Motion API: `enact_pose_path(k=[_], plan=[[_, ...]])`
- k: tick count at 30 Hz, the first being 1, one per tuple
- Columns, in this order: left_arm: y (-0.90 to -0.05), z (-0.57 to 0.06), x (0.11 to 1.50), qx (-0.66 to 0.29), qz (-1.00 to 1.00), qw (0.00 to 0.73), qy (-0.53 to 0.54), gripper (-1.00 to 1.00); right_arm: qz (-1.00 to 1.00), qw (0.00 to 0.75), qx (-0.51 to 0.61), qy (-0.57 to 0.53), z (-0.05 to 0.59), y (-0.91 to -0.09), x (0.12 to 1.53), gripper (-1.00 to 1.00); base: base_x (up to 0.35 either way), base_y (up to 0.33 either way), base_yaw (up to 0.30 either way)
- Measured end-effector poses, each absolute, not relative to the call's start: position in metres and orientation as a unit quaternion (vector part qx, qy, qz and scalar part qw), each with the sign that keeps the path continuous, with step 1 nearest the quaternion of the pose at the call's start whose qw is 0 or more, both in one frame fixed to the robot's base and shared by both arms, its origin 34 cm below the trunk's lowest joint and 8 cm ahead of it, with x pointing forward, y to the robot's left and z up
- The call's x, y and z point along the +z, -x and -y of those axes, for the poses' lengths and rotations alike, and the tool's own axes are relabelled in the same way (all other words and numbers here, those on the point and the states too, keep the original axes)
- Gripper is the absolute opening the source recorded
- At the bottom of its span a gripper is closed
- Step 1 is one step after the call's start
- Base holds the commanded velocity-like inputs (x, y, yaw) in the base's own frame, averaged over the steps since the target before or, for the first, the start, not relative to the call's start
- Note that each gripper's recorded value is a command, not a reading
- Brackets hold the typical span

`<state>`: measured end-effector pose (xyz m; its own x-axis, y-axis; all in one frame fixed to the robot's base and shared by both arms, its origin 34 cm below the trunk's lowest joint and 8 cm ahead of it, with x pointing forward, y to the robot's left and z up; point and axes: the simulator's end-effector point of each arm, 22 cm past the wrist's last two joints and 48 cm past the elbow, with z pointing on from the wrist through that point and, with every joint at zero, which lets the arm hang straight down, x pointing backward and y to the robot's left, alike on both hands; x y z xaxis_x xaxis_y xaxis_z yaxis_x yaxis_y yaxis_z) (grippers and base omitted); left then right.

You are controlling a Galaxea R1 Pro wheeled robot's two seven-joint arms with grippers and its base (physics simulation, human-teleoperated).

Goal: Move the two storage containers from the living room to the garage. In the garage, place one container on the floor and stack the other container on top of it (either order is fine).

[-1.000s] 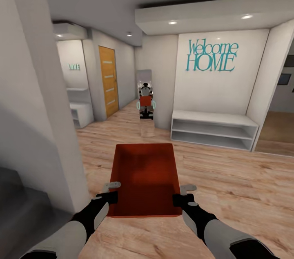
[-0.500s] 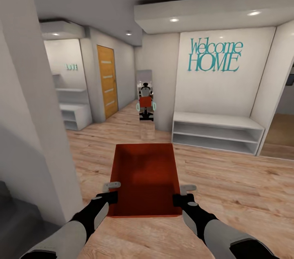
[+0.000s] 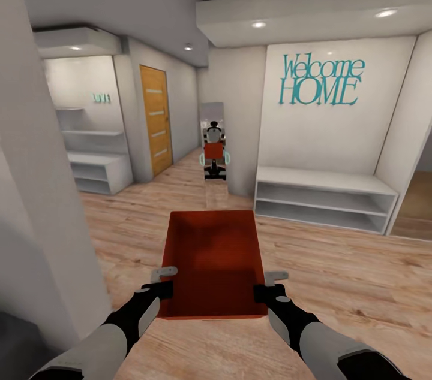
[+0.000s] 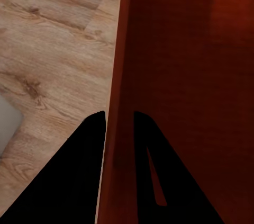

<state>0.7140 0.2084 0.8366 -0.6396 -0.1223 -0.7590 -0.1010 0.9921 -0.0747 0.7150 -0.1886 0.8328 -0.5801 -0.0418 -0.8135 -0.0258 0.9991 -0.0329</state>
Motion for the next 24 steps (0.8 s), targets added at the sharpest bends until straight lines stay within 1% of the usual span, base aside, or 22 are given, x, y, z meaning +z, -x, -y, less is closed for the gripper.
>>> enact_pose_path(k=[24], plan=[[-0.7139,-0.2084,0.8365,-0.013,-0.906,0.42,0.062,-1.0,-0.889,0.457,-0.009,0.019,0.1886,-0.7149,0.8327,-1.0,0.323,0.0,0.0]])
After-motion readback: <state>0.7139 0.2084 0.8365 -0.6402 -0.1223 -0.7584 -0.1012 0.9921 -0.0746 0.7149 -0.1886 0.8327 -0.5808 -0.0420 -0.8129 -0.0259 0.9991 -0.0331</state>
